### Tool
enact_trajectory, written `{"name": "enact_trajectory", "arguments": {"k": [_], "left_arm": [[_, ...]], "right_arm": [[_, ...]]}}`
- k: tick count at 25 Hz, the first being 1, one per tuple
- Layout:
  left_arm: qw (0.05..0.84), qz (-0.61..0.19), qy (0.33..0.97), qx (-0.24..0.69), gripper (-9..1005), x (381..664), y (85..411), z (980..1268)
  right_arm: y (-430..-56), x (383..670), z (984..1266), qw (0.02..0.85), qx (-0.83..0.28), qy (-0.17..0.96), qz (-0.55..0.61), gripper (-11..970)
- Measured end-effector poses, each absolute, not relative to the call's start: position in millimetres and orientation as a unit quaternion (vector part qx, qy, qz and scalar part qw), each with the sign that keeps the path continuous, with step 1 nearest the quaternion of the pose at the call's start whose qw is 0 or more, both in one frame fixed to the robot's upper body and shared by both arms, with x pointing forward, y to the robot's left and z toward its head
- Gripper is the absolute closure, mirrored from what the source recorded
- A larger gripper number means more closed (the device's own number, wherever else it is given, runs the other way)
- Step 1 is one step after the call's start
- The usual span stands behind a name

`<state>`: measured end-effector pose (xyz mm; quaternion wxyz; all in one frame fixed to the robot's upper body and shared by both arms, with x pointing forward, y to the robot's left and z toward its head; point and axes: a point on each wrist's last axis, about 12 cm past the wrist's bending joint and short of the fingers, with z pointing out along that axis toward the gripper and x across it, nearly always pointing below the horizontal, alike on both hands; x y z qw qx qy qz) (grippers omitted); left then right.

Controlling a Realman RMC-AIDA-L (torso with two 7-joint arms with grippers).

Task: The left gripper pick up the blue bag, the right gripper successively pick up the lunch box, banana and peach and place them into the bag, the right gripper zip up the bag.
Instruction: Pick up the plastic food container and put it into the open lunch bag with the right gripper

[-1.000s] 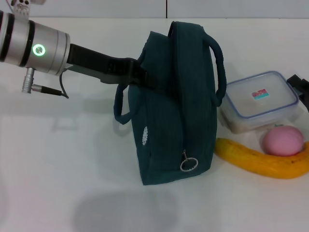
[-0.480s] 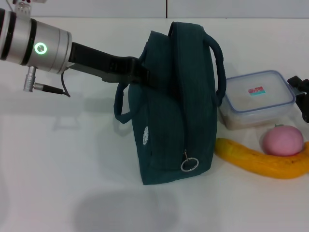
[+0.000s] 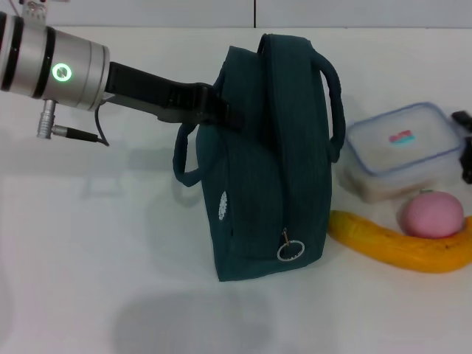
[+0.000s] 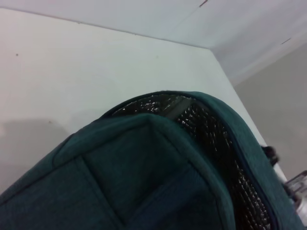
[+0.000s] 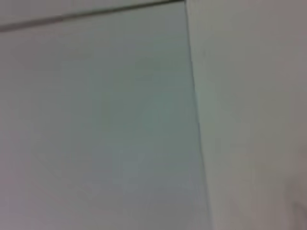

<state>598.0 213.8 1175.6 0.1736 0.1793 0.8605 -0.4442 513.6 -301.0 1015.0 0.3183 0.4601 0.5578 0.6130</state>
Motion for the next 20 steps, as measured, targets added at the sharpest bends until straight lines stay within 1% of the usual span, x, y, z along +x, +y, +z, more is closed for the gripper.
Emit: {"name": "enact_trajectory", "arguments": {"k": [5, 11, 15, 19, 20], "left_arm": [[0.174, -0.445, 0.860, 0.178, 941, 598, 214, 1175], [0.175, -0.445, 0.860, 0.179, 941, 598, 214, 1176], [0.177, -0.444, 0.859, 0.183, 941, 600, 212, 1179], [0.179, -0.444, 0.858, 0.187, 941, 602, 209, 1181], [0.179, -0.444, 0.857, 0.188, 941, 602, 209, 1182]], "right_arm": [[-316, 507, 1029, 0.355, 0.465, 0.483, 0.652, 862], [-321, 506, 1040, 0.365, 0.460, 0.437, 0.681, 851], [-319, 515, 1060, 0.382, 0.428, 0.390, 0.720, 843], [-305, 535, 1084, 0.386, 0.377, 0.362, 0.760, 835], [-305, 535, 1084, 0.386, 0.377, 0.362, 0.760, 833]]}}
